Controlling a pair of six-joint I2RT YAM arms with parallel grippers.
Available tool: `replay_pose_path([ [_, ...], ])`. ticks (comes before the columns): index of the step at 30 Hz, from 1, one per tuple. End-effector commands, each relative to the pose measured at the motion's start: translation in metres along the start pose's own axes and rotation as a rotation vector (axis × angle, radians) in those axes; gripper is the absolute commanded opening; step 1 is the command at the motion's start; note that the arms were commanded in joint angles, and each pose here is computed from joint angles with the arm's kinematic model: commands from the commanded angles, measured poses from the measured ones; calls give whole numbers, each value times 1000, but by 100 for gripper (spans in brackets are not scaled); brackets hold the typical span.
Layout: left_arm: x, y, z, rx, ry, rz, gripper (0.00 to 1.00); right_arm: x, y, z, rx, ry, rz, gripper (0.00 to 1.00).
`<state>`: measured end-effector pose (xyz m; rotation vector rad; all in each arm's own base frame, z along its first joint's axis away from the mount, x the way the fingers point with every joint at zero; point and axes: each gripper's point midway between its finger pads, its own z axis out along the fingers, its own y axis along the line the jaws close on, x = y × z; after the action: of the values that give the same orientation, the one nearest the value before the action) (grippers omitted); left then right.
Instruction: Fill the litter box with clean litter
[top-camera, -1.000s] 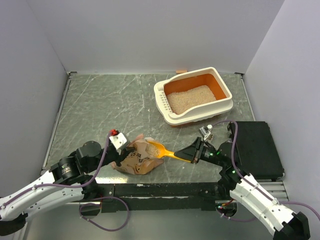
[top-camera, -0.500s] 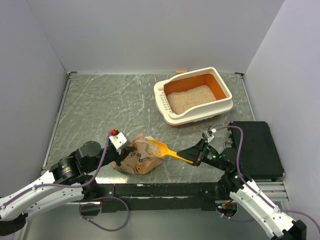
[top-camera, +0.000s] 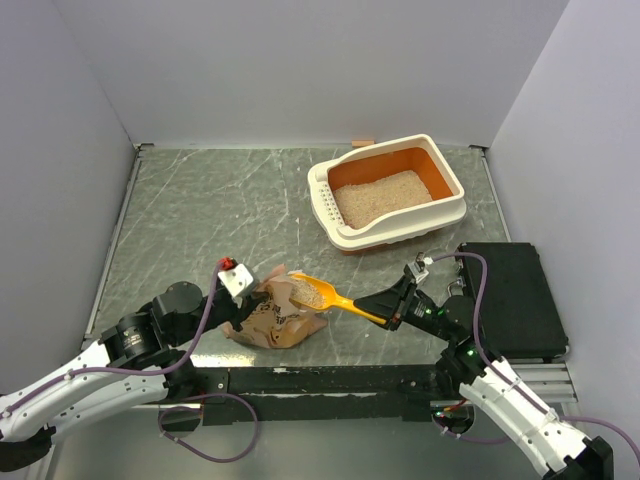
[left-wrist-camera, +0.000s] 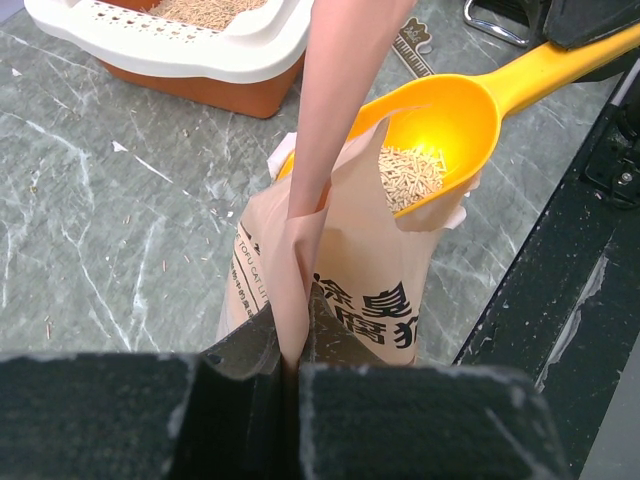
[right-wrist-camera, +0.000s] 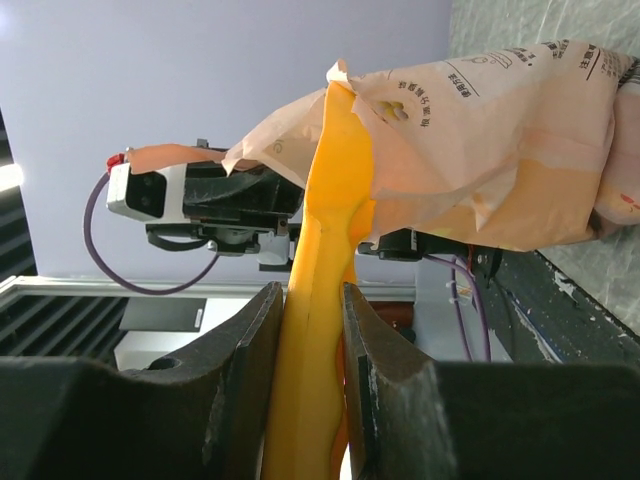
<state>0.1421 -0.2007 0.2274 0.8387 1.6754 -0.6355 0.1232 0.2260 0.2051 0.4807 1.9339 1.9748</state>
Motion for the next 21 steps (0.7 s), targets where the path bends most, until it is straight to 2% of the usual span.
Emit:
replay_pose_path([
  [1, -49, 3, -3, -17, -179, -22, 1, -2, 36, -2, -108, -22, -31, 0],
  [10, -48, 11, -3, -62, -172, -29, 1, 0, 56, -15, -105, -56, -81, 0],
  [13, -47, 22, -4, -128, -164, -39, 1, -1, 64, -19, -104, -80, -97, 0],
  [18, -47, 40, -10, -235, -164, -64, 1, -10, 82, -25, -130, -158, -126, 0],
  [21, -49, 40, -12, -229, -176, -67, 1, -22, 91, -25, -140, -227, -134, 0],
])
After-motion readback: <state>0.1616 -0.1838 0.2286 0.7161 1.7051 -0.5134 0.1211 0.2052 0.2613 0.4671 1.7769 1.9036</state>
